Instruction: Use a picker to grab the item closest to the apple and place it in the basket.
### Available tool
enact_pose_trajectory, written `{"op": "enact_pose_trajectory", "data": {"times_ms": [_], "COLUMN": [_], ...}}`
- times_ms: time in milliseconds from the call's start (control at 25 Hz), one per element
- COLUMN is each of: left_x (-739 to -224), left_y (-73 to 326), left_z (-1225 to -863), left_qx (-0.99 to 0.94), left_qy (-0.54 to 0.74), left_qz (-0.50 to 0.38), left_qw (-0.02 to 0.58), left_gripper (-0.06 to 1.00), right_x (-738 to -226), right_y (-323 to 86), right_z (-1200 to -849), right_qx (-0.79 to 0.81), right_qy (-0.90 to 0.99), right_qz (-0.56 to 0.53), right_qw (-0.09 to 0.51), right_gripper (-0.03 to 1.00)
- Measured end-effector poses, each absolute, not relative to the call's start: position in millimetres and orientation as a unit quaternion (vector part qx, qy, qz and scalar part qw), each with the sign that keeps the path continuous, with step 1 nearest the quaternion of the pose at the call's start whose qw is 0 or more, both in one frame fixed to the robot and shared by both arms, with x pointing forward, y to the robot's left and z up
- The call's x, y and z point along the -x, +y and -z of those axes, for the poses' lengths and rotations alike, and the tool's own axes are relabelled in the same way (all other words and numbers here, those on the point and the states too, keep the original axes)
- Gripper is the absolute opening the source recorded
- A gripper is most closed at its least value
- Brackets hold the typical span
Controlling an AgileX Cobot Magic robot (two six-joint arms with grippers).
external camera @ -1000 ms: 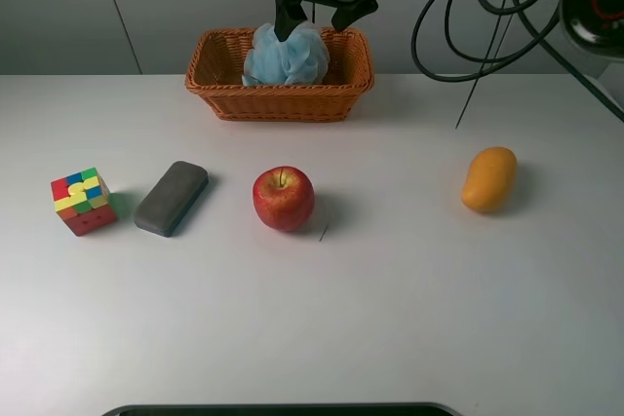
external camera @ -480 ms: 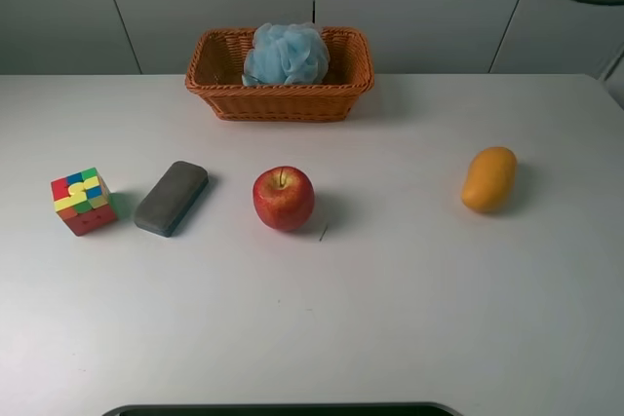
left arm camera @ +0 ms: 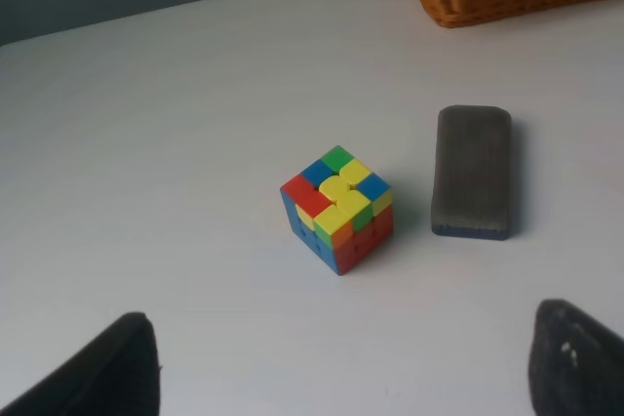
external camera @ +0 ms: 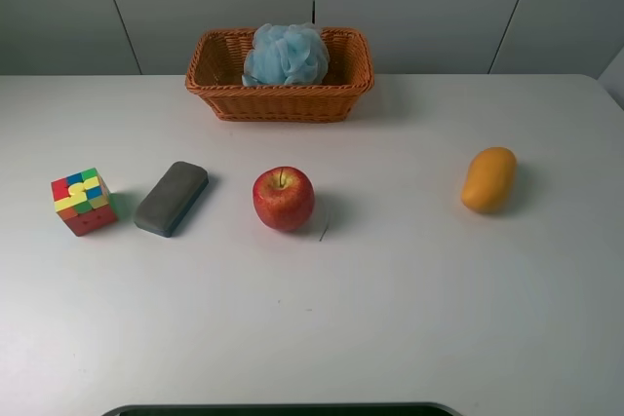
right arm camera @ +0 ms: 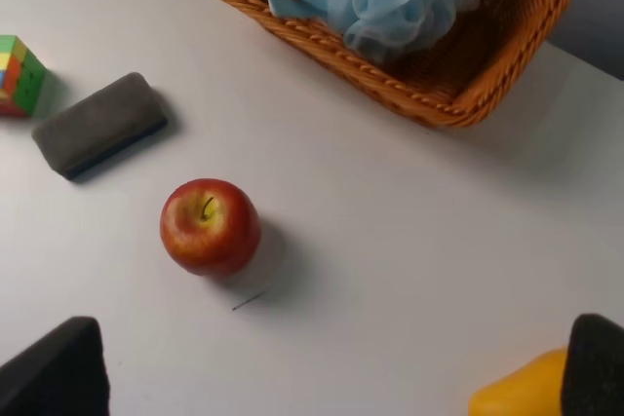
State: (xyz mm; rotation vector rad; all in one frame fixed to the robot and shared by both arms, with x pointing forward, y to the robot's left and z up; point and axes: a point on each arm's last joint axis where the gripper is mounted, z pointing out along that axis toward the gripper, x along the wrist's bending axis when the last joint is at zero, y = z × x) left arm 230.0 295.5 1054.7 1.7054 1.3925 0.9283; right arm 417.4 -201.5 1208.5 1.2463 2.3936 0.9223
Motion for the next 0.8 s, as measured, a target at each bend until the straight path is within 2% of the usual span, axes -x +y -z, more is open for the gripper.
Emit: {"op": "enact_pose_trajectory", "data": {"times_ms": [360, 560, 800], "left_x": [-230, -230, -230], "left_y": [295, 295, 295], "left_z": [-1055, -1055, -1055], "left_qx": [-0.664, -0.664, -0.664], "left_qy": [0.542, 0.542, 0.542], "left_qz": [-0.361, -0.361, -0.361], "left_qw": [0.367, 0.367, 0.367], "left_gripper": [0.73, 0.73, 0.73], "right_x": [-308, -266, -233], "right_y": [-253, -277, -285], "right_z": [-1194, -1156, -1103], "right_qx": [-0.419, -0.478, -0.521], "right_qy": [0.801, 0.752, 0.683], "right_qz": [-0.381, -0.384, -0.403], "right_qw": [0.194, 0.242, 0.315], "right_gripper": [0.70, 0.70, 0.70]}}
